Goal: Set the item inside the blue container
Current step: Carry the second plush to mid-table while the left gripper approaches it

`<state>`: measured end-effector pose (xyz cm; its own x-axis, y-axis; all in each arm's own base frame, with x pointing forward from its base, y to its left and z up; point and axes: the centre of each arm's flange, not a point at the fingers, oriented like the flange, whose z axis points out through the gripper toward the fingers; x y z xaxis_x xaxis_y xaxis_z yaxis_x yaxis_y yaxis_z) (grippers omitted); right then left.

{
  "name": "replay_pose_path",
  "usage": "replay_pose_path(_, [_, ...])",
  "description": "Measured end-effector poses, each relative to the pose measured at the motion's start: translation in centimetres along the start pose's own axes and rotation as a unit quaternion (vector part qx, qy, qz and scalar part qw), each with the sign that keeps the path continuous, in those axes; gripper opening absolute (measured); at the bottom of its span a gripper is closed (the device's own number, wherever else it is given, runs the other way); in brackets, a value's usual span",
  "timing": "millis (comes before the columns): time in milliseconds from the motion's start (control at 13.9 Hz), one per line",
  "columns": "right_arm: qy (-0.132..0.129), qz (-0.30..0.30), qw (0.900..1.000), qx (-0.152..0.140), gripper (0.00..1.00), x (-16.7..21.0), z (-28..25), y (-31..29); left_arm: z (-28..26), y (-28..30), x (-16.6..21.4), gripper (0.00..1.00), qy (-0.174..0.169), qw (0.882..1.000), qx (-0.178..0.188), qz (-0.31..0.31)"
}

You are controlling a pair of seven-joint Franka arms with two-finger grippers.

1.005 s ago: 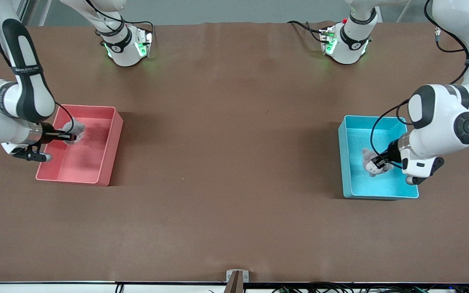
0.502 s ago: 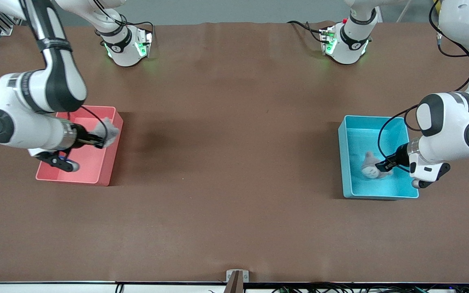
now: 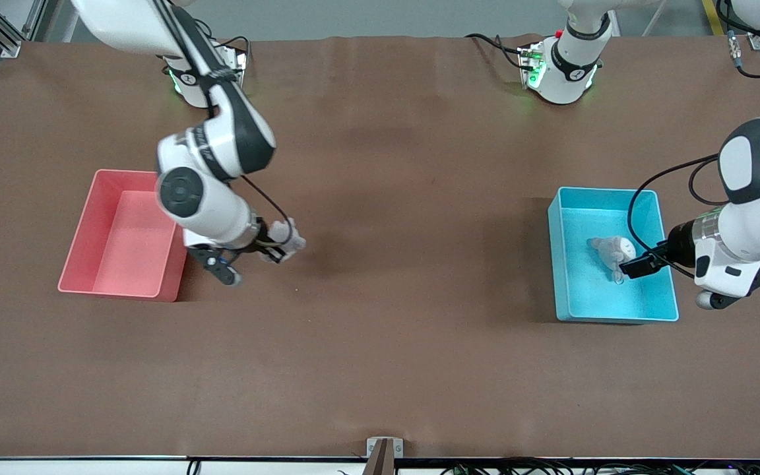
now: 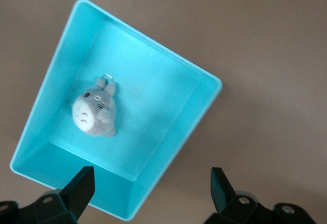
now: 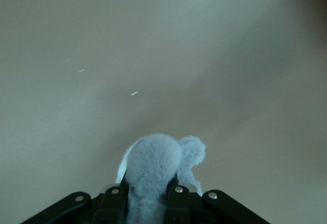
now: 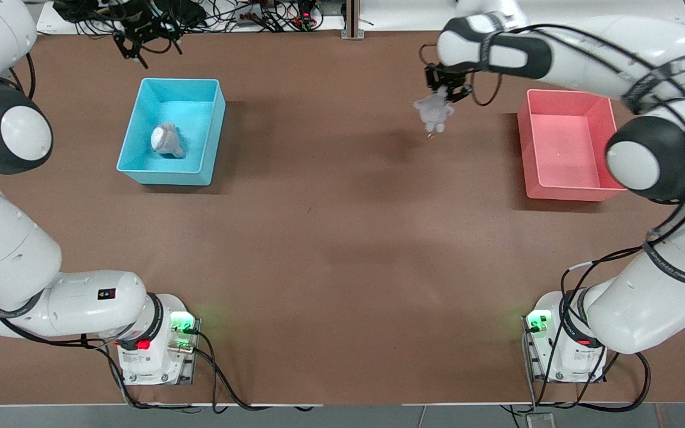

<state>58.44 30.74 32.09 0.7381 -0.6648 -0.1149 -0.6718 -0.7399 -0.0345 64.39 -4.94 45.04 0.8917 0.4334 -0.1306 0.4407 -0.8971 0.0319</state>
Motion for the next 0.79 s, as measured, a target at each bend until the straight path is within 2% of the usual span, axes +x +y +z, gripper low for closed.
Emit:
replay_pose_path(287, [0.013, 0.059, 0.998, 0.020, 0.27, -6.1, 6.4, -6.4, 1.2, 9.1, -6.1, 1.00, -0.004, 1.000, 0.011, -0.016])
replay_pose_path(646, [0.027, 0.100, 0.992, 0.070, 0.22, -9.3, 11.8, -8.8, 8.1, 20.1, -12.6, 1.00, 0.014, 0.998, -0.013, -0.068])
replay_pose_path(790, [0.028, 0.106, 0.991, 0.080, 0.33, -9.7, 12.5, -9.1, 11.1, 23.2, -14.4, 1.00, 0.022, 0.995, -0.031, -0.093])
